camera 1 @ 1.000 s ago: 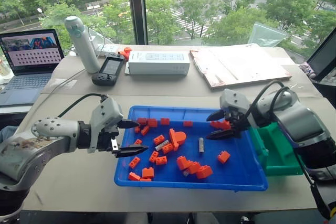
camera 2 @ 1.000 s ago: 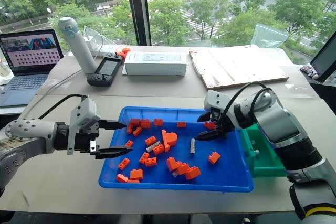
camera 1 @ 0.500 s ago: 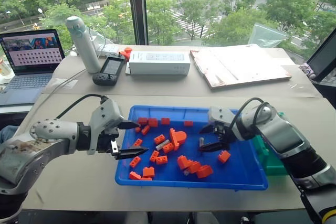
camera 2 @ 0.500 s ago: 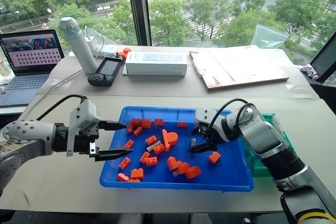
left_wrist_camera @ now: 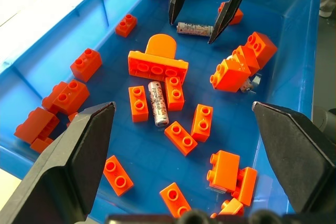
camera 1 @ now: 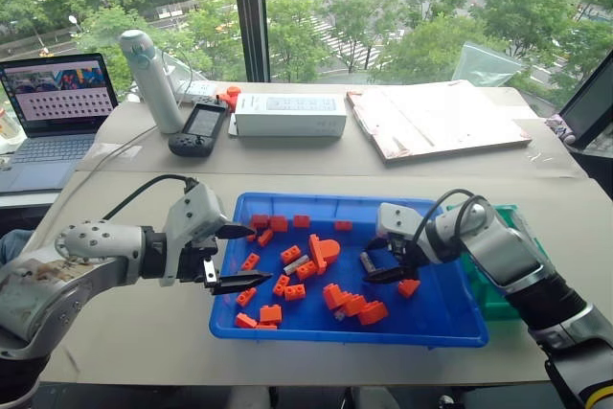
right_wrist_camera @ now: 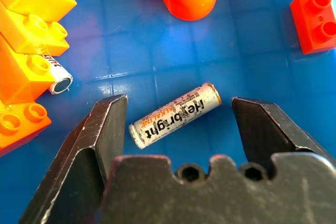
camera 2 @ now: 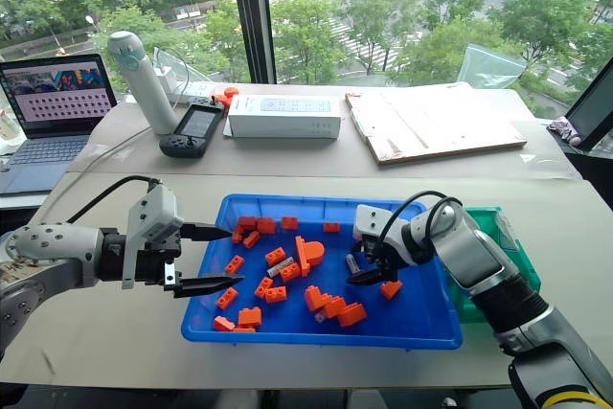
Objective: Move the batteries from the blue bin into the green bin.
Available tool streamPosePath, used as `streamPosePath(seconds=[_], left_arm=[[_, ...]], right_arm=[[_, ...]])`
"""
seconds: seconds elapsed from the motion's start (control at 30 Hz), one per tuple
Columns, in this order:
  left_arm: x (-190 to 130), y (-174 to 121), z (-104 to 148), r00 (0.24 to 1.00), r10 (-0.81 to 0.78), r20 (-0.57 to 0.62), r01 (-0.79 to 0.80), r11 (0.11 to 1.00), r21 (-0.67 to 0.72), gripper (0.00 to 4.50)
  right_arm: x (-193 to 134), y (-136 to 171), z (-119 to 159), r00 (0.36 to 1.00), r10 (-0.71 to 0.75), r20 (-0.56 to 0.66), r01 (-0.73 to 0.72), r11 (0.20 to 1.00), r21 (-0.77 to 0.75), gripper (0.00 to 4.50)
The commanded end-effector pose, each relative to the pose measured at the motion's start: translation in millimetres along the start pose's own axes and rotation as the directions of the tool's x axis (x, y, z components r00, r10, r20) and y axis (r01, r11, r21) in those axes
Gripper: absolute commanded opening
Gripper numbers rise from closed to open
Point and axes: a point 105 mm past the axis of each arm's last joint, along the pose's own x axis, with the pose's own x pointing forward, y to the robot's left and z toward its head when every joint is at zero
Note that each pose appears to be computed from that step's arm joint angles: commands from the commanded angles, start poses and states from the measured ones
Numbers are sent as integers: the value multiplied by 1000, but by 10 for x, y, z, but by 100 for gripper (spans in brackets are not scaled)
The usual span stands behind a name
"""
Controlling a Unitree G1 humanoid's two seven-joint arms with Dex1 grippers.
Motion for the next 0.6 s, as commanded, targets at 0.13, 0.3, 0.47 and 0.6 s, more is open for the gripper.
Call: streamPosePath(seconds=[0.13,0.3,0.47,0.6], left_arm=[[6,13,68,1000,6,16,-7,999,47,450],[25,12,78,1000,-3,22,2,999,54,450],[42,24,155,998,-23,64,20,998,52,450],[56,18,407,977,-67,204,60,997,41,450]], right_arm=[[-89,-36,24,1000,-28,11,28,1000,-12,29],[-241,-108,101,997,-66,29,67,998,-16,25],[-759,-280,250,981,-166,105,157,983,91,25],[-1359,-445,230,935,-338,105,315,931,185,25]])
